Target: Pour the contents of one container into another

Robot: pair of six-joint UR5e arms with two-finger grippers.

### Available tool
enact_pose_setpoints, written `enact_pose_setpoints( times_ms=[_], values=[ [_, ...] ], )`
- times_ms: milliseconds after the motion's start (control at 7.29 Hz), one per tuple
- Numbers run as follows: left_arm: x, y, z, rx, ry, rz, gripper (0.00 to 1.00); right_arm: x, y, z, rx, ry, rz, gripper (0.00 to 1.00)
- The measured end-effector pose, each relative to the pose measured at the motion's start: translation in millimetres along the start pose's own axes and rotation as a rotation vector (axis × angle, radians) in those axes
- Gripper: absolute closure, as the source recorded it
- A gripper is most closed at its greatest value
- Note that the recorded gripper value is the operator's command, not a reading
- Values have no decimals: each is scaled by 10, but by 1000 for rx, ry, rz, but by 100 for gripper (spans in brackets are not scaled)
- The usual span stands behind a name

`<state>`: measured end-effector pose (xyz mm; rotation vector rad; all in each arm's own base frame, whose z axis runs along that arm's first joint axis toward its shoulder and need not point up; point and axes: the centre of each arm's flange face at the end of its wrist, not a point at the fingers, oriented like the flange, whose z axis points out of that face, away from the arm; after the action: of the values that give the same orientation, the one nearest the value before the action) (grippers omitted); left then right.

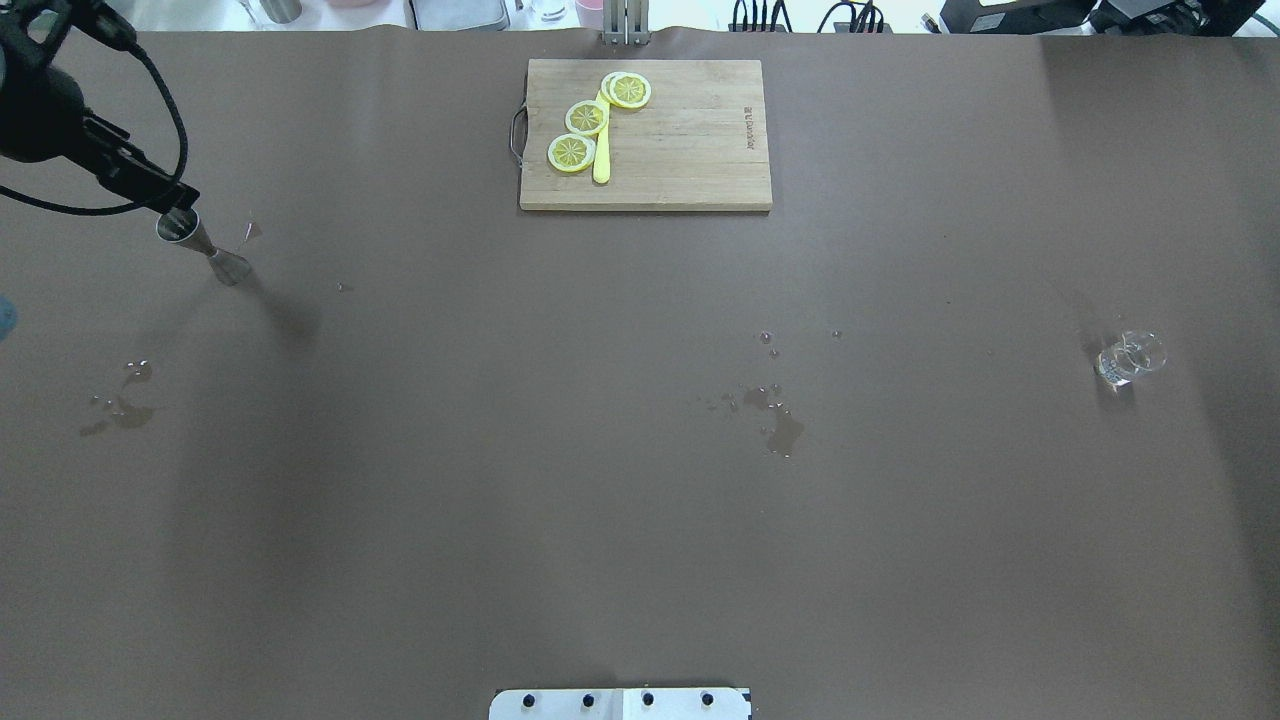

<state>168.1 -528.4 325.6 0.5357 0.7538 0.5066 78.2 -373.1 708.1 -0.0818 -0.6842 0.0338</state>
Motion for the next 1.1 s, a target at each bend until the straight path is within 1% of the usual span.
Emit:
enact_pose_setpoints(
  times_ms=[275,412,549,824,961,1098],
  values=[
    [-504,390,-147,-29,45,-91,2,-13,-13,-12,10,-3,-5,0],
    [-742,578,-198,-44,58,-132,2,-29,-31,-29,22,-5,-14,0],
    [-925,765,-193,-74,58,-162,2,-56,-57,-55,37,-12,-26,0],
    [-1266,1163,-80,-194,20,-236,2,-89,-76,-72,51,-31,-42,0],
    [-1514,1442,-89,-248,7,-243,2,-85,-77,-64,51,-33,-42,0],
    [-1813,1755,-148,-287,4,-241,2,-87,-79,-65,51,-36,-42,0]
  ],
)
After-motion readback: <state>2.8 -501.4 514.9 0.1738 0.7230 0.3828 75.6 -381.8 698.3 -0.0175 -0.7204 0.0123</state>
